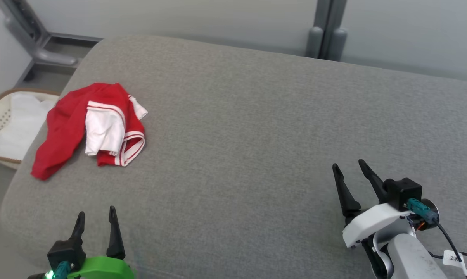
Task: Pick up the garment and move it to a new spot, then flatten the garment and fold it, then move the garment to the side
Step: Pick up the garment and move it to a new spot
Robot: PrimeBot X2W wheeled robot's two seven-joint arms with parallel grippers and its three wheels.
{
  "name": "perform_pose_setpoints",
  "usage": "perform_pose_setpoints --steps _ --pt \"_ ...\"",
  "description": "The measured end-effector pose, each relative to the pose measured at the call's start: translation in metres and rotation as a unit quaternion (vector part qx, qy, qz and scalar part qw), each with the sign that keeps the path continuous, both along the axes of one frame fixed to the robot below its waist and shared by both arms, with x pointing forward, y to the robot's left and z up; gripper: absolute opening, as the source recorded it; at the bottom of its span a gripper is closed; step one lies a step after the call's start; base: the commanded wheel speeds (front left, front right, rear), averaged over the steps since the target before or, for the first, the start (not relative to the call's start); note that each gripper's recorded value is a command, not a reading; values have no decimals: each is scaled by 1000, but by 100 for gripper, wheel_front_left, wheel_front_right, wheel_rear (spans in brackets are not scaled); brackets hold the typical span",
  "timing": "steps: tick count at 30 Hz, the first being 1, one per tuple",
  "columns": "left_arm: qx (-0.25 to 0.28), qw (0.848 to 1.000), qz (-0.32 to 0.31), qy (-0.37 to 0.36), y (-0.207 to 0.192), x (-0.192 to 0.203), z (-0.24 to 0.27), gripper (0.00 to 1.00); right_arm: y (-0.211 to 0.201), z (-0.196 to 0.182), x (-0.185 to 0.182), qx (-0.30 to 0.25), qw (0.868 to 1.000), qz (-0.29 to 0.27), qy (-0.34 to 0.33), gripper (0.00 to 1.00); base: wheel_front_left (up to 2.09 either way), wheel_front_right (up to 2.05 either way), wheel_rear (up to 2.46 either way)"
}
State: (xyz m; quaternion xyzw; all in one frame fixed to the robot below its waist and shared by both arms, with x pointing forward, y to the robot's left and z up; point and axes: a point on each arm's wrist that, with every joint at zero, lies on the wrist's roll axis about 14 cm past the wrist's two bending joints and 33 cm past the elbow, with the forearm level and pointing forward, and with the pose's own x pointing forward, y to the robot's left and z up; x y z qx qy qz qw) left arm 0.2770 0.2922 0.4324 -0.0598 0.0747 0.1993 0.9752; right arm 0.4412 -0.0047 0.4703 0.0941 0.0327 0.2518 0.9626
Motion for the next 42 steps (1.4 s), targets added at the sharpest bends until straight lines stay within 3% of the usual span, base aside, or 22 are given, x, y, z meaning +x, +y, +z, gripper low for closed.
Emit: perform_pose_setpoints --steps 9,13,19,30,42 --pt "-15 994 108 15 44 -64 -8 100 83 -14 -13 4 993 112 20 100 0 0 0" --pt "-24 992 119 20 49 -70 -12 100 95 -18 -15 4 991 130 24 100 0 0 0" --pt "-17 995 102 1 61 -35 1 100 91 -22 -3 -4 992 123 16 100 0 0 0" --pt "20 1000 20 -13 87 76 34 100 82 -35 29 -10 994 108 3 100 0 0 0" --pt "-26 996 -21 79 88 141 -23 100 54 -61 61 -14 998 67 9 100 0 0 0"
